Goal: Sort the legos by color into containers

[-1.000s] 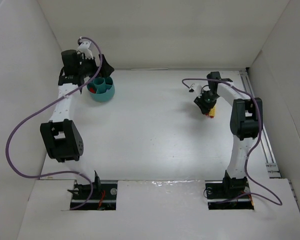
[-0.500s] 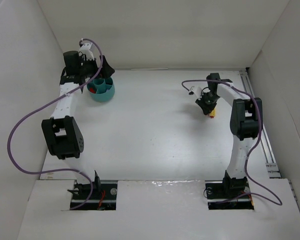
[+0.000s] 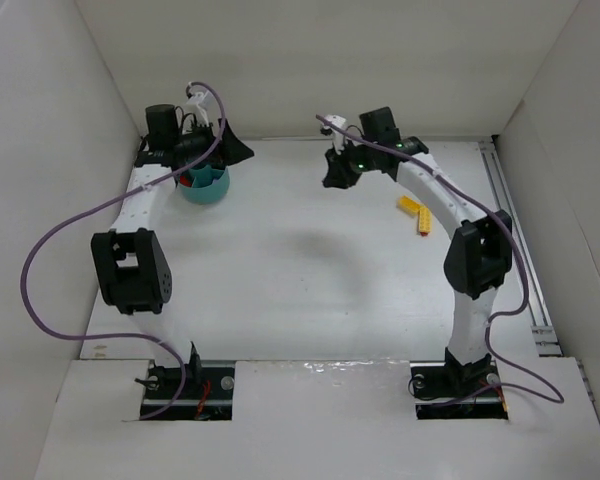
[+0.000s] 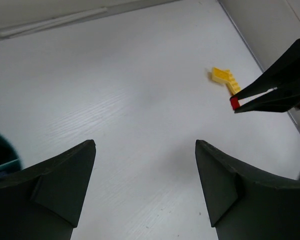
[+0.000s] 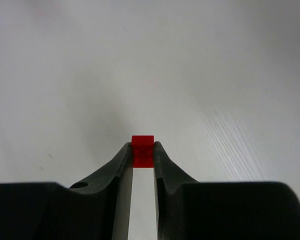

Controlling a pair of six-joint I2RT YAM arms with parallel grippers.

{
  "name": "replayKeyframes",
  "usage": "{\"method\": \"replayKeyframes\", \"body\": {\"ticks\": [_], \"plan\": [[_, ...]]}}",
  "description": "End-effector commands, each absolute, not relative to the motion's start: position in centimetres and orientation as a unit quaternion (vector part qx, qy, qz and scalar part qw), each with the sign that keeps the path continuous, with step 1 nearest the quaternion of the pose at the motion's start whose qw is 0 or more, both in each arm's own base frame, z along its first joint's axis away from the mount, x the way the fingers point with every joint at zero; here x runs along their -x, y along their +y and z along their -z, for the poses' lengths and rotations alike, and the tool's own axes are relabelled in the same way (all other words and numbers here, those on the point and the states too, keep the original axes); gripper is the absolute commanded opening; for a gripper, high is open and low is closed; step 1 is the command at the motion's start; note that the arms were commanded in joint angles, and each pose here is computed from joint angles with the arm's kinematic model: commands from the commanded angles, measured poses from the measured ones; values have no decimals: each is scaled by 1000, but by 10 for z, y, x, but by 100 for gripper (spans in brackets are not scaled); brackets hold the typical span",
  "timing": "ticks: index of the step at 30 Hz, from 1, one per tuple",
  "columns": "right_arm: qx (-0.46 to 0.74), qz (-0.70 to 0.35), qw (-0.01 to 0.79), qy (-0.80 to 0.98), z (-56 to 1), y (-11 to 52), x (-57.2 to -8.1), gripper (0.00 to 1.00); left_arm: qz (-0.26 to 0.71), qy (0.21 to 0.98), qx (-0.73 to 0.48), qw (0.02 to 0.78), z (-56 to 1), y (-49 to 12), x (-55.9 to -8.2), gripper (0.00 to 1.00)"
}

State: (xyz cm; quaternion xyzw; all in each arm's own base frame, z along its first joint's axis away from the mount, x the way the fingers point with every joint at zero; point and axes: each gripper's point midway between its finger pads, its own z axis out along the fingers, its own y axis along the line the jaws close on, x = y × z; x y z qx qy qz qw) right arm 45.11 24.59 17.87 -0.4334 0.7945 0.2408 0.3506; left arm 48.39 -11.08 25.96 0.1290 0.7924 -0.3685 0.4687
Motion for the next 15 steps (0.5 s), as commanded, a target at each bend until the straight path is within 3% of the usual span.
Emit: {"method": "replayKeyframes", "body": {"ticks": [1,3,5,10,15], "plan": [[414,-335,445,720,-262,321,-446,8,433,782,-165,416,-256,-154,-471,75],[413,-340,481,694,-277,346,-448,8,456,784,-174,384,-257,-167,-468,71],[415,-341,495,683,-280,359,-446,8,464,791,-179,356,-245,-176,-470,59],[419,-327,505,680,-277,386,-443,8,482,787,-198,329,-241,-190,-468,47],[412,-297,520,686,-275,392,-451,7,492,782,-217,315,-239,-196,-461,46]]}}
